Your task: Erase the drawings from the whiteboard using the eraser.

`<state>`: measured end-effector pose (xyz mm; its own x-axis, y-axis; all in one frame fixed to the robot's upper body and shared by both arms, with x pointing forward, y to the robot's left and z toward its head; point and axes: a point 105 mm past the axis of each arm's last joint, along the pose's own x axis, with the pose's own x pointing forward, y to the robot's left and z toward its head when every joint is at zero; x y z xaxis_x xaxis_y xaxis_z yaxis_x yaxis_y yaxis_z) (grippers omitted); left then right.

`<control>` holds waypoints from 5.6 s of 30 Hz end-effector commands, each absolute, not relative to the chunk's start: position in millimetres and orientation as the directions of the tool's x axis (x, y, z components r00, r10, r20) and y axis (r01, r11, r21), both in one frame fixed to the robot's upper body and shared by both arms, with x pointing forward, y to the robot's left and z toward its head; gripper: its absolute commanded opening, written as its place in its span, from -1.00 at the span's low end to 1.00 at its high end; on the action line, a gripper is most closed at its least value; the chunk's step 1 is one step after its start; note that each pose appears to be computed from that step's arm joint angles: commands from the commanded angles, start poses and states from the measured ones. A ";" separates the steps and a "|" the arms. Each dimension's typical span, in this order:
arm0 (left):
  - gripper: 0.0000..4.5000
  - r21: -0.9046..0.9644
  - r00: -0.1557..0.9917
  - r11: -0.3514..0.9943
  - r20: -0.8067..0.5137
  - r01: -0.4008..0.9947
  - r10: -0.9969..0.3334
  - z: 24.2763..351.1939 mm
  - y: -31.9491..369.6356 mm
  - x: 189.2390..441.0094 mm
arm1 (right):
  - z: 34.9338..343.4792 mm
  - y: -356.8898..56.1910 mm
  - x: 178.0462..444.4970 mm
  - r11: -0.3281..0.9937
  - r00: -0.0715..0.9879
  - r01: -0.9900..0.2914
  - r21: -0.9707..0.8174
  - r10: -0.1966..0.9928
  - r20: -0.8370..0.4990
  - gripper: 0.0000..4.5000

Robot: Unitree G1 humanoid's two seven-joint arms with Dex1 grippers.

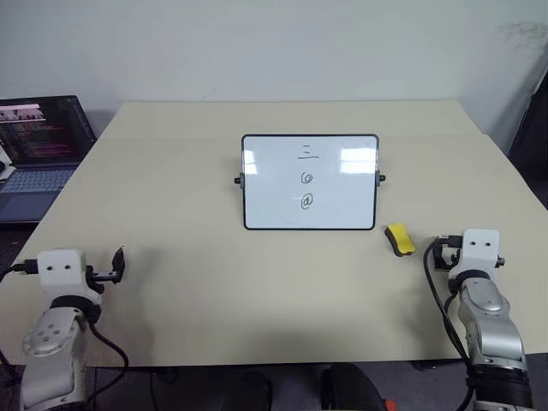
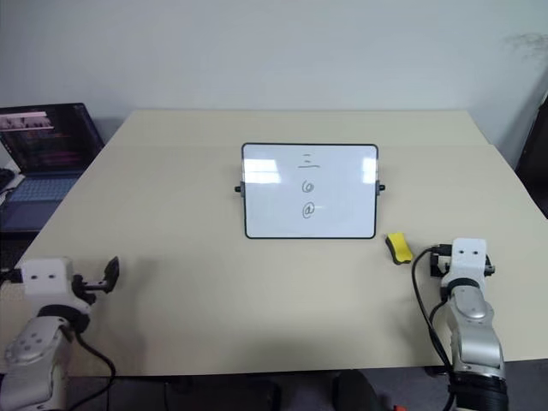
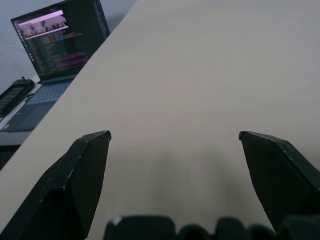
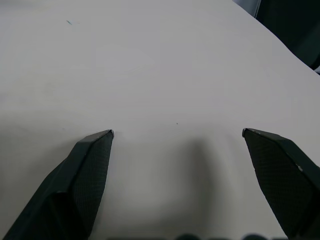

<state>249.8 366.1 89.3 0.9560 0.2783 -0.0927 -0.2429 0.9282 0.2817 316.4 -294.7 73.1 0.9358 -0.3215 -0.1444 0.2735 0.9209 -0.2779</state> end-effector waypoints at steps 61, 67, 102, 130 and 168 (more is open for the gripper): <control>1.00 0.270 0.252 0.151 -0.391 0.951 -0.886 150.1 121.5 279.7 | 149.1 -216.1 306.0 0.993 0.958 -0.061 -0.097 0.031 -0.285 0.98; 1.00 0.298 0.261 0.151 -0.372 0.942 -0.891 153.7 118.2 279.7 | 138.1 -207.6 306.0 0.993 0.944 -0.075 -0.092 0.041 -0.328 0.98; 1.00 0.349 0.358 0.235 -0.344 0.907 -0.868 163.5 122.1 280.5 | 110.7 -208.1 330.9 0.999 0.933 -0.031 -0.028 0.019 -0.361 0.98; 1.00 0.357 0.366 0.240 -0.345 0.903 -0.864 162.1 123.9 281.3 | 109.6 -203.7 335.4 1.000 0.928 -0.025 0.000 0.023 -0.373 -0.55; 1.00 0.549 0.838 0.672 -0.103 0.497 -0.536 177.0 156.4 341.1 | 243.3 -96.2 387.3 0.917 0.923 -0.316 -0.242 0.356 0.143 -0.56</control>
